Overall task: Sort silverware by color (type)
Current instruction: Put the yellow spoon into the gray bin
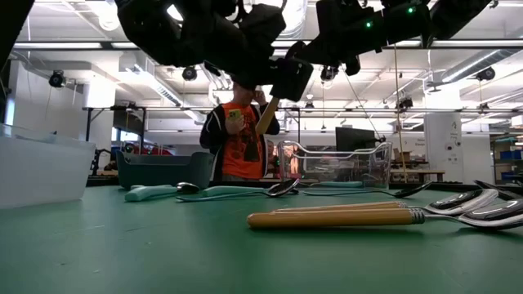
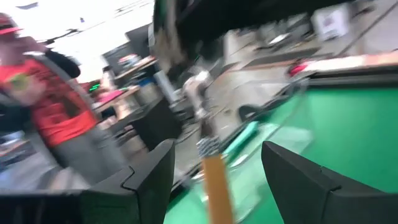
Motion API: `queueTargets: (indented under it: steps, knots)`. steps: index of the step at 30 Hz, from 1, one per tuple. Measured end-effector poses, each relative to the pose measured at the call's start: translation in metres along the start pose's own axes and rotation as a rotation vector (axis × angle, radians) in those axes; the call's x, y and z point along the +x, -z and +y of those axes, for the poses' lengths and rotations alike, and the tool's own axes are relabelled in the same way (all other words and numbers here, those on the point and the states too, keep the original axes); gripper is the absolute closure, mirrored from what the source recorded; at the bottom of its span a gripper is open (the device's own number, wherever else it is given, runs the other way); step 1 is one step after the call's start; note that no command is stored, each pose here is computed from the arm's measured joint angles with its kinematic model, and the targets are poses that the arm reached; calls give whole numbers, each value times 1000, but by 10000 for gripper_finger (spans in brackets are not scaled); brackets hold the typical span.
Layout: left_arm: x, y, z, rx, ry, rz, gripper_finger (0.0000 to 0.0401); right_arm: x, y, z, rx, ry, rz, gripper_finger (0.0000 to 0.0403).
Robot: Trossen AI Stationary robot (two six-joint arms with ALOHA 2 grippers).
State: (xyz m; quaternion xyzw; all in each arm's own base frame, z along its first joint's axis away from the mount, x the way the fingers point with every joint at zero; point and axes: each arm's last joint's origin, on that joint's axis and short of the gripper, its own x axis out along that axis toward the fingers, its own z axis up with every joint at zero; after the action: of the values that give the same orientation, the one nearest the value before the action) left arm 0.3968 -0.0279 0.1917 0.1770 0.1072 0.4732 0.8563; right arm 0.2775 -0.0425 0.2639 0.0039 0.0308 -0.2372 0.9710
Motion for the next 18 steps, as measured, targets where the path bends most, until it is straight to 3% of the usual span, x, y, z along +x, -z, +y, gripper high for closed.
queueTargets:
  steps: [8,18]
  knots:
    - [7,6,-2,17,-46,25,192,0,0,0,-9,0,0,394]
    - [11,9,-3,-14,0,26,263,0,0,0,-6,0,-4,394]
